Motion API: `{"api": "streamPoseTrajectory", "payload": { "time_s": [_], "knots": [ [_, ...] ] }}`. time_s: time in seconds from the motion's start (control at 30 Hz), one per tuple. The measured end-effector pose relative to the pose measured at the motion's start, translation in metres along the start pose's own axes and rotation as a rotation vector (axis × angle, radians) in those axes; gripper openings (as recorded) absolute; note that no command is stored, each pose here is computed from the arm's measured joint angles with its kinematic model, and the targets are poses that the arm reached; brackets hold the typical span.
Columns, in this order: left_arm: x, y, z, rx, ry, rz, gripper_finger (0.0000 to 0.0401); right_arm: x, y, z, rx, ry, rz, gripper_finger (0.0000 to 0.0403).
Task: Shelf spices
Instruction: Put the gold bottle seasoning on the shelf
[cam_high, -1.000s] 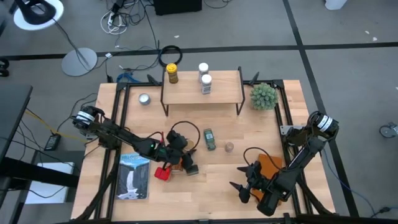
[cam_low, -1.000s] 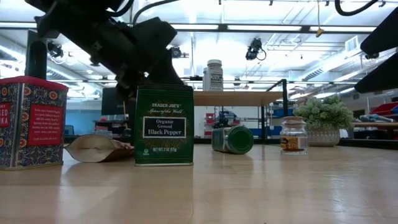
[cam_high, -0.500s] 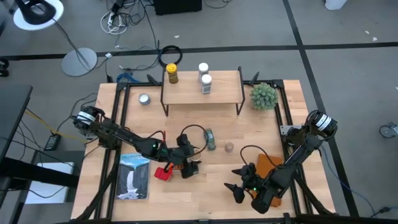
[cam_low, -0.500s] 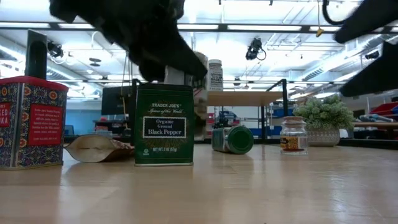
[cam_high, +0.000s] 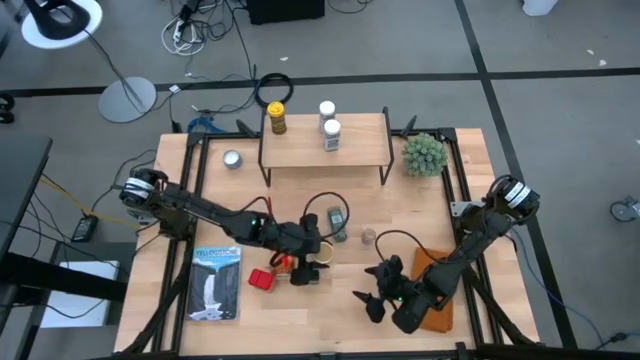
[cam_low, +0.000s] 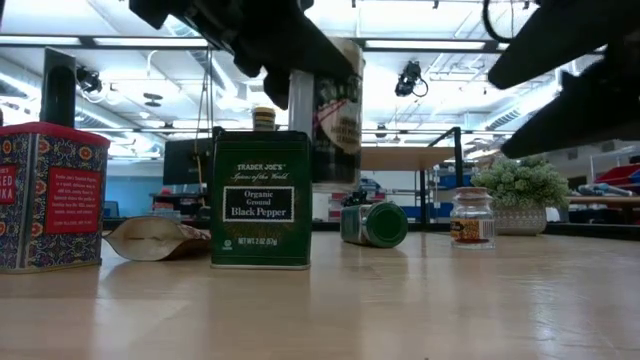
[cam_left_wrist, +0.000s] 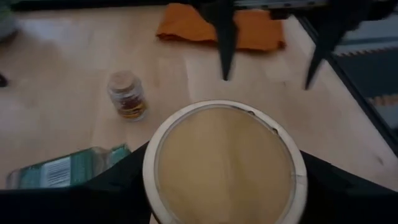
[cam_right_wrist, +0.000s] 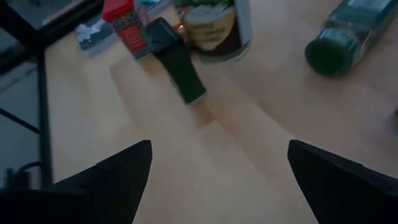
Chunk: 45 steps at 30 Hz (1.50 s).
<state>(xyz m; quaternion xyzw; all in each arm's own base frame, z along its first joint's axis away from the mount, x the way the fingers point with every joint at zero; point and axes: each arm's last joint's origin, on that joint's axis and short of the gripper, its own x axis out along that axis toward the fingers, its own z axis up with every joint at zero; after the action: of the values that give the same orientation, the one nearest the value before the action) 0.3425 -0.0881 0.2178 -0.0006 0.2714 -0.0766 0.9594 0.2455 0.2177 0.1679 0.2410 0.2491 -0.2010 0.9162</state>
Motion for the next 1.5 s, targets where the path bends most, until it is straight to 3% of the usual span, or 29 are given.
{"api": "streamPoseTrajectory", "payload": {
  "time_s": [0.13,0.3,0.47,0.63,0.97,1.3,1.5],
  "knots": [
    [0.0,0.009,0.003,-0.005,-0.016,-0.025,0.0268,0.006,-0.002,0.006,-0.04,-0.009,-0.02,0.0374],
    [0.001,0.03,0.007,-0.127,-0.05,0.079,0.0268,0.016,-0.007,0.015,-0.12,-0.029,-0.058,0.0374],
    [0.0,0.048,0.008,-0.193,-0.06,0.136,0.0271,0.031,-0.013,0.035,-0.185,-0.157,-0.144,0.0373],
    [-0.001,0.061,0.012,-0.212,-0.101,0.152,0.0272,0.051,-0.019,0.061,-0.174,-0.225,-0.184,0.0373],
    [-0.006,0.073,0.033,-0.17,-0.104,0.107,0.0272,0.073,-0.032,0.093,-0.238,-0.283,-0.244,0.0357],
    [-0.007,0.073,0.035,-0.132,-0.1,0.09,0.0273,0.08,-0.039,0.101,-0.265,-0.255,-0.246,0.0284],
    [-0.007,0.073,0.034,-0.124,-0.093,0.094,0.0277,0.08,-0.039,0.101,-0.289,-0.253,-0.246,0.0283]
  ]
}}
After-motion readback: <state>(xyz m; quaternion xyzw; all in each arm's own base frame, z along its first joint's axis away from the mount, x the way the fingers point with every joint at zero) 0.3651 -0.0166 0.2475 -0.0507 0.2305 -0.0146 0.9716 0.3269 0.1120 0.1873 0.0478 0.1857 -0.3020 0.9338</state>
